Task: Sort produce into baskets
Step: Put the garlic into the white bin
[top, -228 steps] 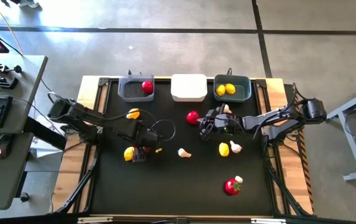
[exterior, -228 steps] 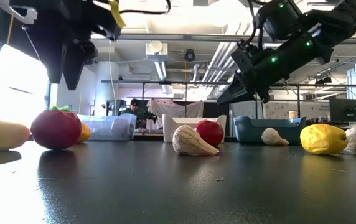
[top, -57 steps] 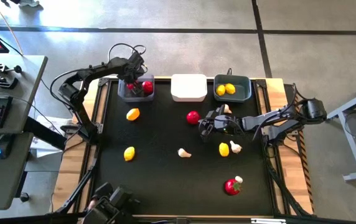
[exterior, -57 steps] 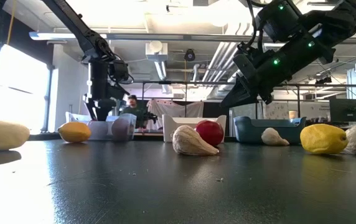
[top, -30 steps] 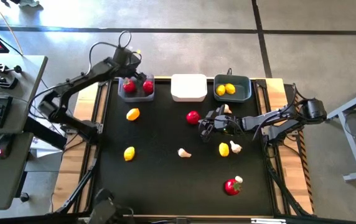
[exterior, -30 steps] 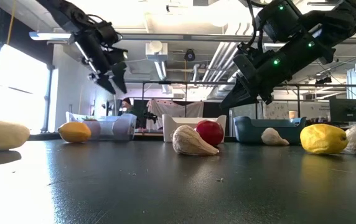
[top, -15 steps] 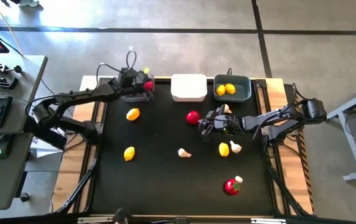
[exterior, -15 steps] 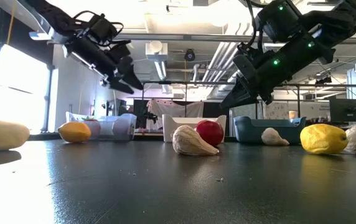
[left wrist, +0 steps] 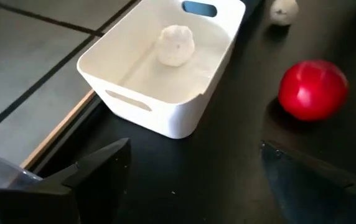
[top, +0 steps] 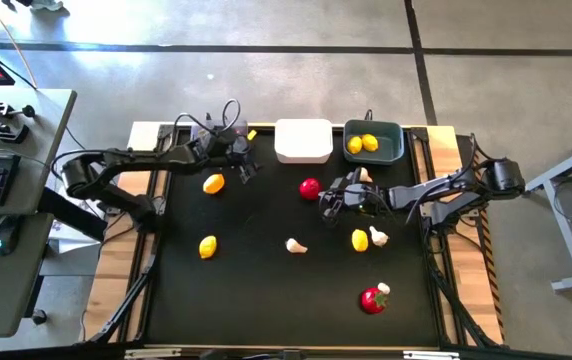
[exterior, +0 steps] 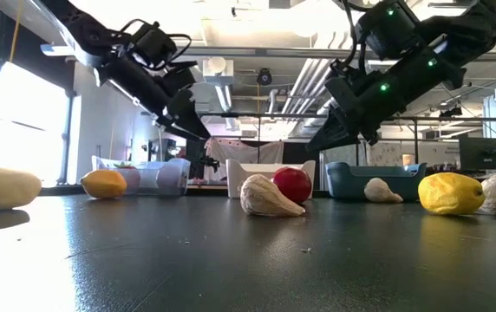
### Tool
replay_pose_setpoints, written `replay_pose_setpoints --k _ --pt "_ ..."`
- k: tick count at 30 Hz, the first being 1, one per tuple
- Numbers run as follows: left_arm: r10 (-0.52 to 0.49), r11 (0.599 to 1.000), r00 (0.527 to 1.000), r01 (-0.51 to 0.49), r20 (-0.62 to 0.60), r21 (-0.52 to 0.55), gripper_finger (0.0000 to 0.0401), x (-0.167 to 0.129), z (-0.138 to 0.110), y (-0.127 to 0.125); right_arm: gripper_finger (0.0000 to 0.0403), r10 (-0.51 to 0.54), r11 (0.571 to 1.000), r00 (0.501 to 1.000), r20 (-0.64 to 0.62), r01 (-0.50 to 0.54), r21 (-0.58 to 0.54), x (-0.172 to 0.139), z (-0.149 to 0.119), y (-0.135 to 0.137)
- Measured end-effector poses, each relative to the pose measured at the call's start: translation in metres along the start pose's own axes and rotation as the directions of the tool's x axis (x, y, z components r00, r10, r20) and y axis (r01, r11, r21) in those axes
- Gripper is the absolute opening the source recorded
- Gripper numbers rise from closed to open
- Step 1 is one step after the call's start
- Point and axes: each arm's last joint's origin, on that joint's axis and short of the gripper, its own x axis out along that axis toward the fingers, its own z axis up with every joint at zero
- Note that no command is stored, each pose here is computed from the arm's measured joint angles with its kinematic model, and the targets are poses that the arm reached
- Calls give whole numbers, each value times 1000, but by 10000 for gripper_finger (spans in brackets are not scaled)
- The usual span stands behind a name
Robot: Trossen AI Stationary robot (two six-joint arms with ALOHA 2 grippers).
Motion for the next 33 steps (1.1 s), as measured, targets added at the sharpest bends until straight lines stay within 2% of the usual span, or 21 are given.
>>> replay_pose_setpoints --k 3,6,13,19,21,25,30,33 --pt "20 1000 1000 -20 0 -22 311 2 0 -1 9 -71 997 997 26 71 1 0 1 -2" --pt "16 999 1000 -16 19 -31 271 3 1 -4 28 -118 993 992 44 119 -28 0 1 -3" --pt "-28 1000 995 28 100 10 135 2 10 -20 107 -165 982 985 46 168 -86 2 4 -12" --pt "-49 998 985 43 166 42 21 1 17 -25 169 -195 980 980 40 197 -27 7 7 -25" --pt "-70 997 978 60 197 57 6 0 17 -25 181 -211 977 977 40 212 -16 8 9 -30" --pt "-127 992 953 117 276 55 13 0 9 -24 187 -243 970 969 37 243 2 8 12 -40" --pt "-132 991 936 128 326 33 4 -2 -6 -24 188 -306 952 952 -12 306 2 0 36 -53" --pt "-141 985 926 168 351 -48 1 -3 -6 -26 188 -345 939 936 -64 345 -15 -5 53 -61"
